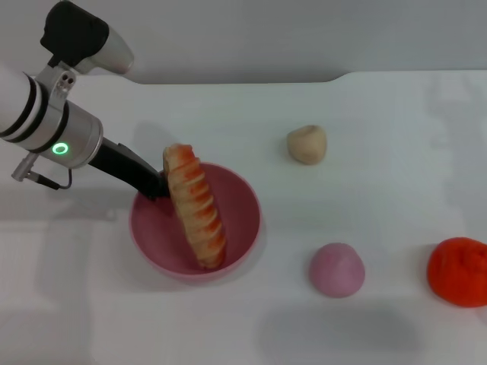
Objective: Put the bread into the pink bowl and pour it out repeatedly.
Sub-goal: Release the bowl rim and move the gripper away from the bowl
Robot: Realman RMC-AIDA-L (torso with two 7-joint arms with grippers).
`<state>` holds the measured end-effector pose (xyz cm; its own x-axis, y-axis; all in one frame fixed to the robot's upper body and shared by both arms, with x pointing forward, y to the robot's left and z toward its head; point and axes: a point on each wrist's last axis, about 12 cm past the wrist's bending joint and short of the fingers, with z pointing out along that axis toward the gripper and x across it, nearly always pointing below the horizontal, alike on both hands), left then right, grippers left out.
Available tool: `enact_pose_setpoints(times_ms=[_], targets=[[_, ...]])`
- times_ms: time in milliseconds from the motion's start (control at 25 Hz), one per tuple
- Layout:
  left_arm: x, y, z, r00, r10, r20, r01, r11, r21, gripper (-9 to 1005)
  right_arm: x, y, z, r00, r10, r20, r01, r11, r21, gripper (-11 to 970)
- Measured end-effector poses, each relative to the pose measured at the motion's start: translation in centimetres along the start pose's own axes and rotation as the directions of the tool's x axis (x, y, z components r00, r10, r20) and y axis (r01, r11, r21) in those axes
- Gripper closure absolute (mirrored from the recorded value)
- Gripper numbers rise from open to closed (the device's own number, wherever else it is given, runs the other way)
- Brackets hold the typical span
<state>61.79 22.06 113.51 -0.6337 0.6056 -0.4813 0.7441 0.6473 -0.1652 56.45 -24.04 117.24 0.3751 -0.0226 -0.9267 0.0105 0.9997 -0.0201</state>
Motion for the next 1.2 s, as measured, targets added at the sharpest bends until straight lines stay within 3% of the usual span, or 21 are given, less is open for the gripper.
enact_pose_setpoints(times_ms=[1200], targets=[[0.9, -0.4, 1.3, 0.998, -0.052, -0.033, 0.052, 0.998, 0.025, 948, 0.6, 0.3, -0.4, 1.0, -0.028, -0.013, 0.027, 0.999, -0.03, 435]])
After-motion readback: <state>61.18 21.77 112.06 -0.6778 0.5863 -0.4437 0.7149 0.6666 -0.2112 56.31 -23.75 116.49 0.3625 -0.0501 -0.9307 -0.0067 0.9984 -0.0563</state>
